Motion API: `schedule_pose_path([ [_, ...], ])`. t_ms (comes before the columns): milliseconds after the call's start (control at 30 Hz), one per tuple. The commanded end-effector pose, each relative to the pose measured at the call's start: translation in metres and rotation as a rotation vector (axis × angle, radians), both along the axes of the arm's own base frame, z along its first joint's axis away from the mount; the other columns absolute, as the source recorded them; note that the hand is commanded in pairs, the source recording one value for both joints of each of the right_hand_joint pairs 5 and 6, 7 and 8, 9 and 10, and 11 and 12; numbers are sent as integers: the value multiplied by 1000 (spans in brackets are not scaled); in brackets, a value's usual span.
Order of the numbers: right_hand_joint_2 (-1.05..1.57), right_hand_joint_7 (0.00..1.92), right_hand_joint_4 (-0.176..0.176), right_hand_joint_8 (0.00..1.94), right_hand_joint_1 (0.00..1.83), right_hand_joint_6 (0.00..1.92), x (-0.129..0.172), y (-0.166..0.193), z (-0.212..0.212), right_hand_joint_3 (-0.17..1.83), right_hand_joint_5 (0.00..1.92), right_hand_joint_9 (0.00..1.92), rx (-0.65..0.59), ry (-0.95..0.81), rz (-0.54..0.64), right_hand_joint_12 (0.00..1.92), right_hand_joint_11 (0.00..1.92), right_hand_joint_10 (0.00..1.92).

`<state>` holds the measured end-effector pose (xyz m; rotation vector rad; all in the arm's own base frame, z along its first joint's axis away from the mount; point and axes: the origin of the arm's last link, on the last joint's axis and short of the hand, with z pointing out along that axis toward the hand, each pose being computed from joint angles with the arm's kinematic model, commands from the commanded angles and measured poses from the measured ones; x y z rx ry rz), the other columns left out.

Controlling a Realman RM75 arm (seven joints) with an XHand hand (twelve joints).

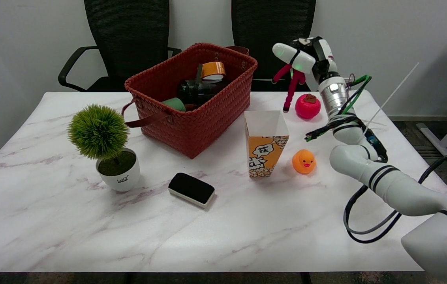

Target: Pick up the flexible tripod.

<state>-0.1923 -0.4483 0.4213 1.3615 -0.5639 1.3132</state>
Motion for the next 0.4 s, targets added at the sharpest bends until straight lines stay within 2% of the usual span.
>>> schedule_pose_path([
  [33, 645, 1493, 0, 1493, 829, 1580, 39, -28, -8, -175, 1580, 1478, 4, 64, 51, 1566, 1566, 1478],
  [400, 686, 1514, 0, 1514, 810, 1596, 65, -47, -32, -175, 1596, 1490, 42, 62, 99, 1601, 1601, 1490],
])
